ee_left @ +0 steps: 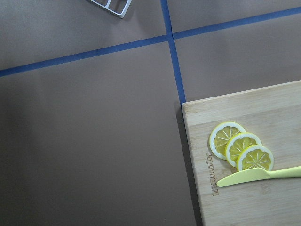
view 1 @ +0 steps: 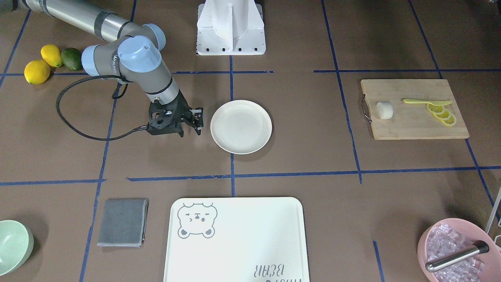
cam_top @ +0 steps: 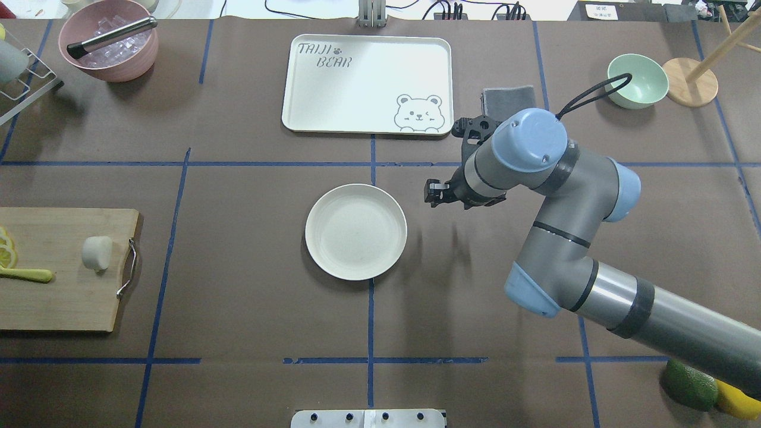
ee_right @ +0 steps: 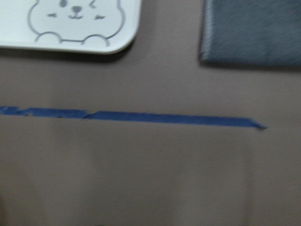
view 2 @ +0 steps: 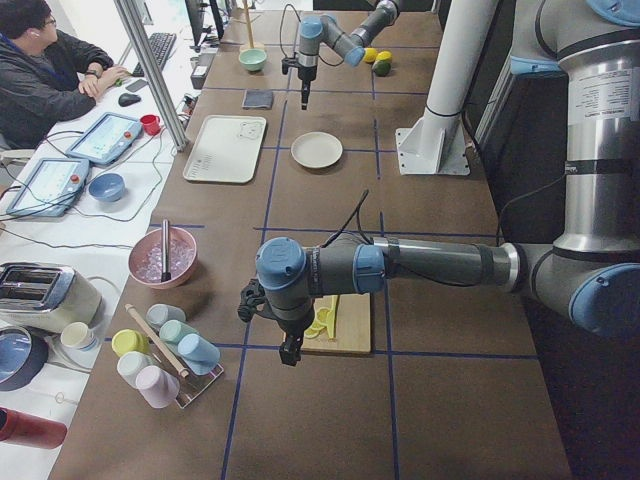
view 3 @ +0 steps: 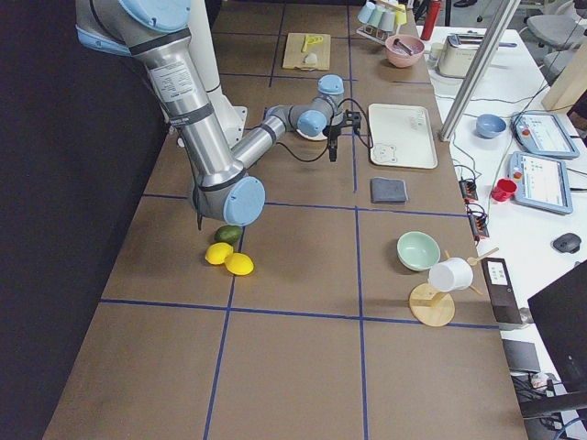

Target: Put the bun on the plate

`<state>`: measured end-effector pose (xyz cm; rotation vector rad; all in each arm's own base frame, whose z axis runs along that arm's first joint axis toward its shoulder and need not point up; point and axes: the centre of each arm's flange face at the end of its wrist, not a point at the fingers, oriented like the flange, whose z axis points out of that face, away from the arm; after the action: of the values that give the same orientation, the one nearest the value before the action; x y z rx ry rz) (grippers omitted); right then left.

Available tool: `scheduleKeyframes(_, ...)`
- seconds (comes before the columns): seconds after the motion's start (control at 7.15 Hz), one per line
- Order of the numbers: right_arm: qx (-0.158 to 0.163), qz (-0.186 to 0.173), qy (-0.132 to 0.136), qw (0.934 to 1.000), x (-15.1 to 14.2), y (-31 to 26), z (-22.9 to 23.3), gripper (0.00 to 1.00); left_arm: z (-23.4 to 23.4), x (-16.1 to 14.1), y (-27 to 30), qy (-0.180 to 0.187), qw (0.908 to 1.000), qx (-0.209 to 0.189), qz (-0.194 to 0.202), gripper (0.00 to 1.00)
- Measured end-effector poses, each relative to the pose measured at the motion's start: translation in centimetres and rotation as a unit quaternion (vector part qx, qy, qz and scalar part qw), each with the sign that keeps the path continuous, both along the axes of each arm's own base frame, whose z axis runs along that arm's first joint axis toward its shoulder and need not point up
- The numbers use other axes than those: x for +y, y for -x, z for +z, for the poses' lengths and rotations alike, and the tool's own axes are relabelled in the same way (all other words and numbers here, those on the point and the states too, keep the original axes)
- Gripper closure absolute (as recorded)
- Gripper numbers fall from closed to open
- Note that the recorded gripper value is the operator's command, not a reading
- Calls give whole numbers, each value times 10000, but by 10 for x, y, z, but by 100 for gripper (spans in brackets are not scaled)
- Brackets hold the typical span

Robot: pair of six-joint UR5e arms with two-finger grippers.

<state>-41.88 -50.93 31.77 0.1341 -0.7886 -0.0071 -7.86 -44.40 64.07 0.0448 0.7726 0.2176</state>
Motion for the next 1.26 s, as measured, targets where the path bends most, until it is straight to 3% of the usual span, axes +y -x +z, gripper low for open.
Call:
scheduleKeyframes(0.14,245,-270,-149,9992,-18,-58,27,0,-3,-2,0,-19,10000,1,-13,0)
scheduleKeyframes(0.42,370,-856,-411,9948,-36,-198,109,0,-11,-11,-2,-240,9997,-8,0,0)
scheduleKeyframes(0.7,359,-1254,-671,9892,-12,-337,200,0,-19,-24,-8,-775,9970,-28,62,0)
scheduleKeyframes(0.98,257,-1151,-630,9910,46,-445,274,0,-24,-40,-21,-979,9950,-2,201,0)
scheduleKeyframes(1.26,99,-793,-414,9959,82,-492,304,0,-33,-47,-27,-930,9955,169,52,0)
